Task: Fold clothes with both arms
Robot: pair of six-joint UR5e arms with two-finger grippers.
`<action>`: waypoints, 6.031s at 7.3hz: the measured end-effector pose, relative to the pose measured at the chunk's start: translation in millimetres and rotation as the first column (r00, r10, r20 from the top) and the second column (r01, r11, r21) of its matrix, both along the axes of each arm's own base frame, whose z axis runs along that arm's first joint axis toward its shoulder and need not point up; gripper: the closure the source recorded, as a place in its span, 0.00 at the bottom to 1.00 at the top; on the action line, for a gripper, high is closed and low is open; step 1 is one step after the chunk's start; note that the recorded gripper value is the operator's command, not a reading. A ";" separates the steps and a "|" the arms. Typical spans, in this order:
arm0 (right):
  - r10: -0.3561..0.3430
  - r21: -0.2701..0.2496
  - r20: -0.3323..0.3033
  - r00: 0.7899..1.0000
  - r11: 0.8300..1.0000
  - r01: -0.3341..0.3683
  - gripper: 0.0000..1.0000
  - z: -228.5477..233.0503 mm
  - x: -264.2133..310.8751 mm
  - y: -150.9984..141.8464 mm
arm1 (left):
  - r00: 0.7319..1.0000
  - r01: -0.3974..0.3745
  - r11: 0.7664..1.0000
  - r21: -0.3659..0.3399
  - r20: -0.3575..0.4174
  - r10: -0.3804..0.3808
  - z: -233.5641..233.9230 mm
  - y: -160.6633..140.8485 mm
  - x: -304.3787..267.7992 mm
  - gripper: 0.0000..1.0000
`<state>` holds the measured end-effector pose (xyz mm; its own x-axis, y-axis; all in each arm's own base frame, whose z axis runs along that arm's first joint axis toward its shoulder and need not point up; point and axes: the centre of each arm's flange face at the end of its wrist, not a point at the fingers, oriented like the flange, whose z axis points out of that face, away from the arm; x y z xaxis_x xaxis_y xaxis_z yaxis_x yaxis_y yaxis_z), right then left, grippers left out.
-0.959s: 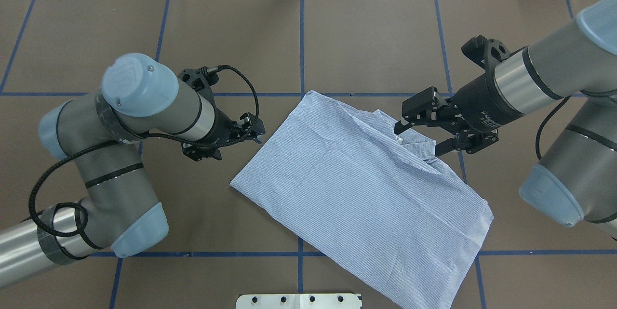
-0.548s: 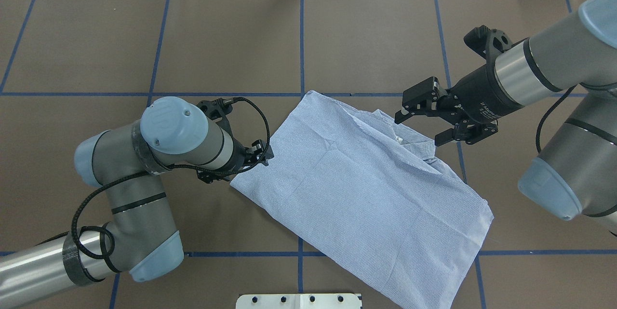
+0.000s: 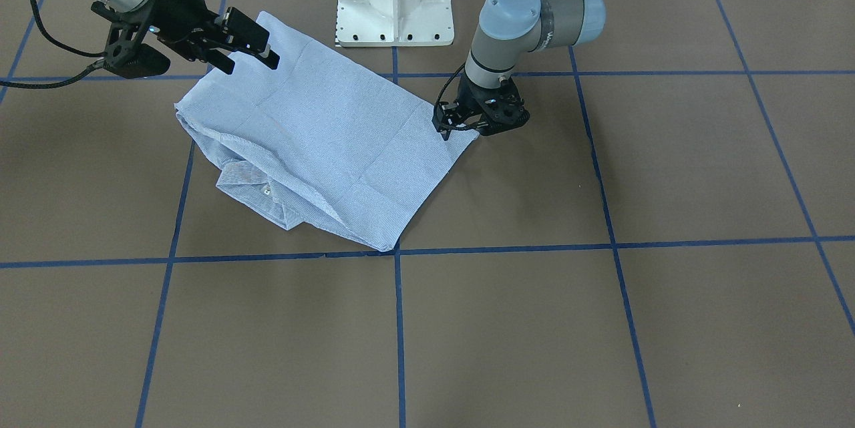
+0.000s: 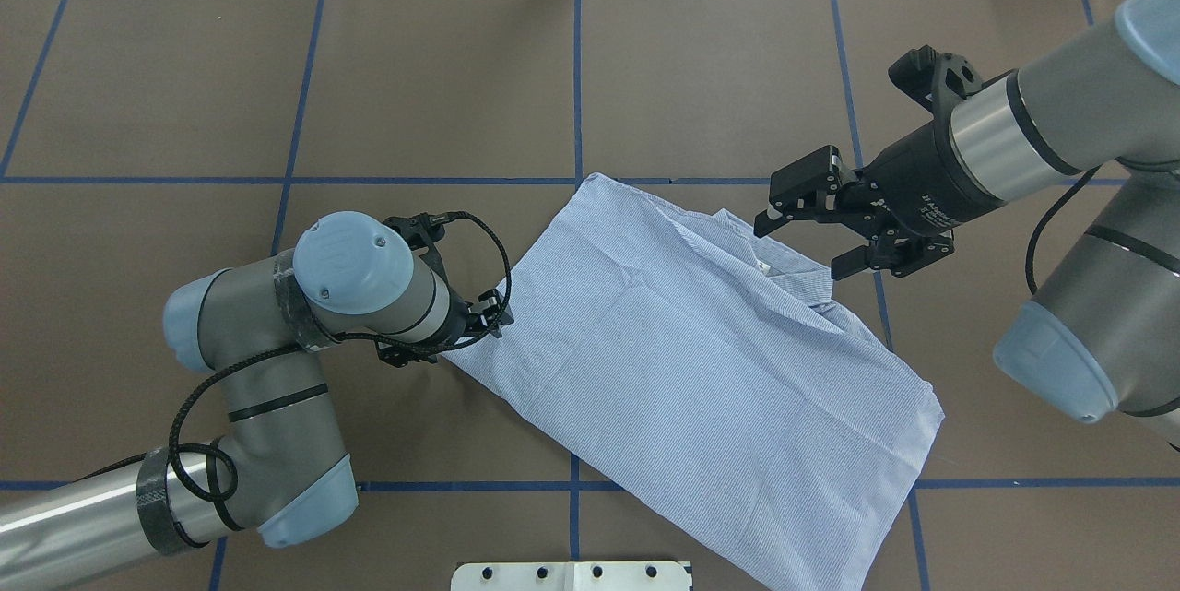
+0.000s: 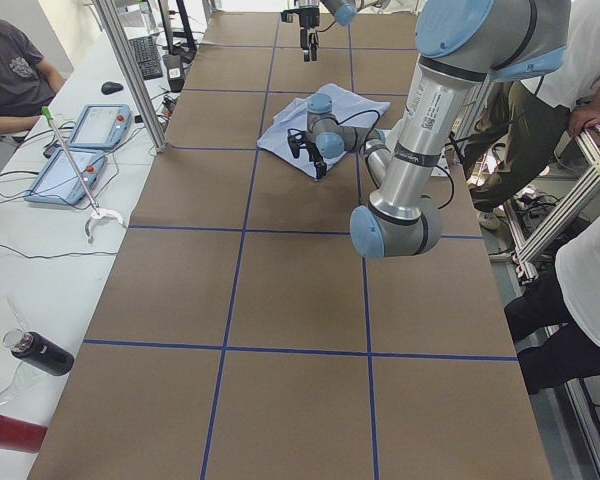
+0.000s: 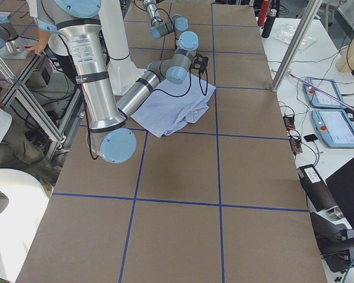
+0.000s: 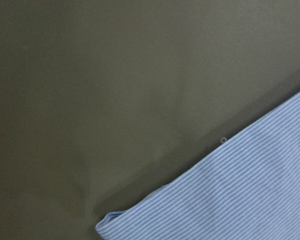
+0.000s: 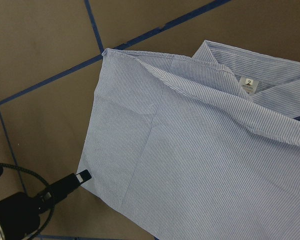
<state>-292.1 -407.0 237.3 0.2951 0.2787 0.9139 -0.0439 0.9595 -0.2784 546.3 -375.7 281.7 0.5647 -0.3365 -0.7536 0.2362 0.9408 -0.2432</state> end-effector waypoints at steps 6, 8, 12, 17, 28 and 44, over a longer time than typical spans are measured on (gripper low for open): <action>-0.009 0.003 0.015 1.000 1.000 0.009 0.00 -6.8 4.5 -1.0 | 1.000 -0.002 1.000 -0.008 0.019 0.002 8.9 0.4 4.0 0.45; -0.009 0.003 0.016 1.000 1.000 0.009 0.00 -7.3 4.7 -1.4 | 1.000 -0.004 1.000 -0.007 0.018 0.004 9.0 1.3 4.6 0.60; -0.008 -0.002 0.012 1.000 1.000 0.008 0.00 -4.6 5.3 -1.9 | 1.000 0.009 1.000 0.002 0.016 -0.009 6.0 1.4 1.9 1.00; 0.009 0.001 0.011 1.000 1.000 -0.009 0.00 -3.6 11.7 -6.0 | 0.992 0.112 0.994 -0.005 0.062 -0.111 1.8 -47.5 -43.7 1.00; 0.121 0.052 -0.010 0.993 0.991 -0.120 0.00 -3.9 31.2 -25.8 | 0.878 0.478 0.836 0.269 -0.191 -0.440 -45.3 -257.5 -32.2 1.00; 0.081 0.301 -0.371 0.925 0.953 0.037 0.00 56.9 -237.2 -83.5 | 0.975 0.222 0.901 0.373 -0.081 -0.207 21.6 -171.7 -165.4 0.00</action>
<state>-529.3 -490.6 294.2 0.6291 0.0221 0.7770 -0.1102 0.9920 0.0610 380.9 -547.5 303.2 0.4792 -0.1325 -0.8676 0.4401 0.8916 0.1069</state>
